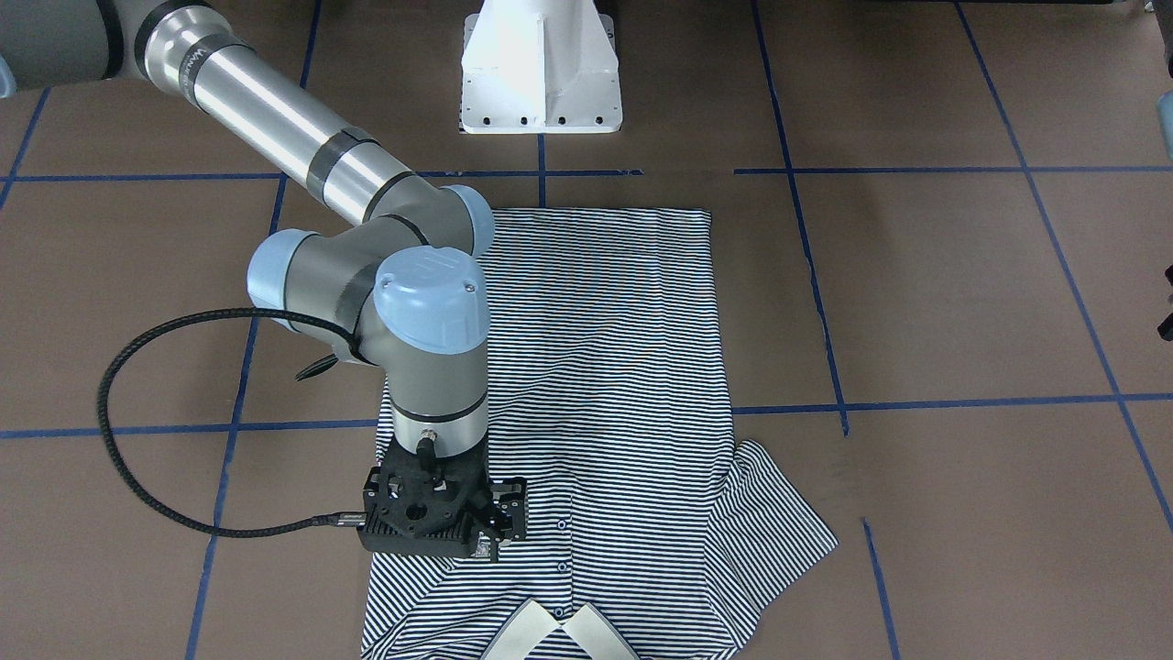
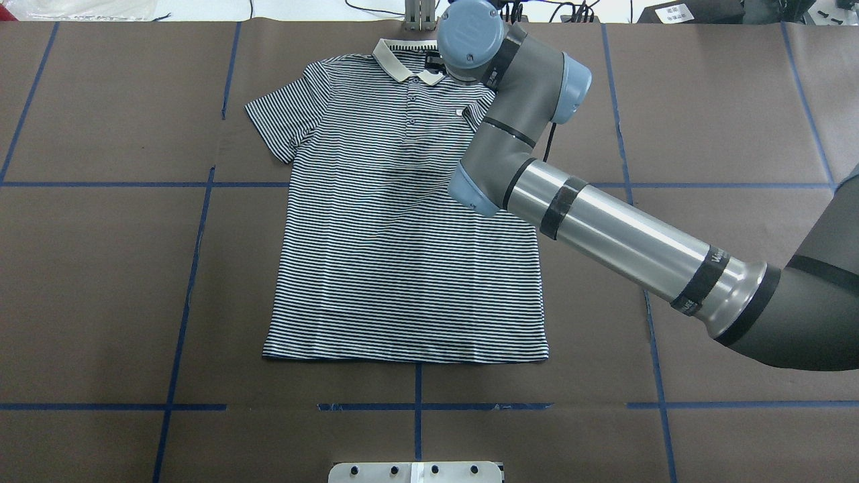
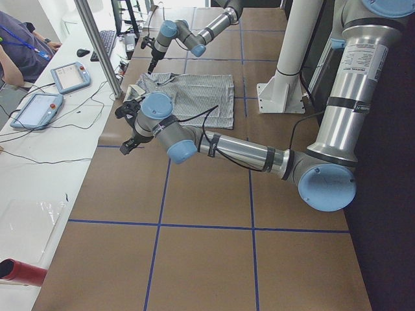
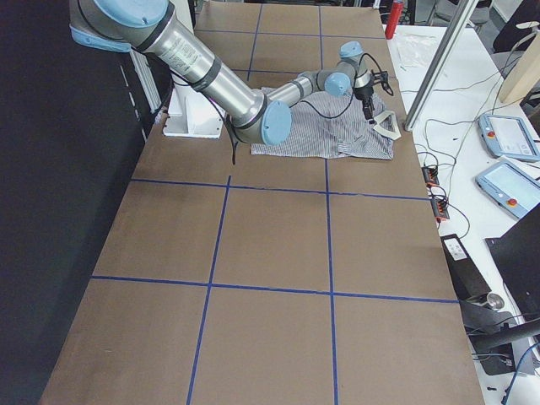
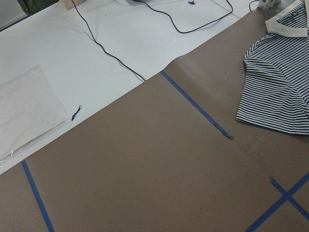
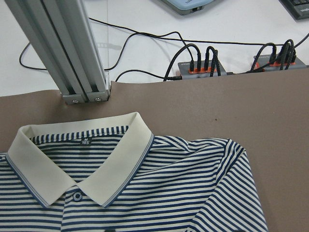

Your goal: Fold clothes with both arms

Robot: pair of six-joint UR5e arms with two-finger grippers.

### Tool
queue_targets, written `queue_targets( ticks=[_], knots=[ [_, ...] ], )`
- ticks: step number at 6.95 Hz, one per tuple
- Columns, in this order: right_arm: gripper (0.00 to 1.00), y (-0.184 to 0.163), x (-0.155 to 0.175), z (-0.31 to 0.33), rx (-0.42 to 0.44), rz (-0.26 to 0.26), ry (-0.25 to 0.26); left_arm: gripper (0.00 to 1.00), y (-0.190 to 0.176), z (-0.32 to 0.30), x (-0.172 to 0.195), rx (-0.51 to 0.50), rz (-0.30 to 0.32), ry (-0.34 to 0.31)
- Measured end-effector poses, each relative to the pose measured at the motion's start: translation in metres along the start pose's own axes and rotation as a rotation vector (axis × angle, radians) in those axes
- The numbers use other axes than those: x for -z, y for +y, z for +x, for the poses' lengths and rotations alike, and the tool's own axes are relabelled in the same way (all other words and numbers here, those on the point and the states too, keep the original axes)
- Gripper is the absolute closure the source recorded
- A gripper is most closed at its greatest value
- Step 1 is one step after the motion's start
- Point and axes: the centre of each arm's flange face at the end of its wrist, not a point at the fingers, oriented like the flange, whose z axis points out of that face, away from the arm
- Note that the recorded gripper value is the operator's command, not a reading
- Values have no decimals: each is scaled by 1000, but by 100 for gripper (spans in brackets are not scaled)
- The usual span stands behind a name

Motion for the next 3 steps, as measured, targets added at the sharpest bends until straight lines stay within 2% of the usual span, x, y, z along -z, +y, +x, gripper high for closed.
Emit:
queue_targets(
  ticks=[2, 3],
  knots=[
    [0, -53, 26, 101, 97, -89, -54, 1, -29, 65, -56, 69, 6, 82],
    [0, -64, 35, 164, 141, -113, -82, 5, -45, 96, -92, 164, 4, 86]
  ],
)
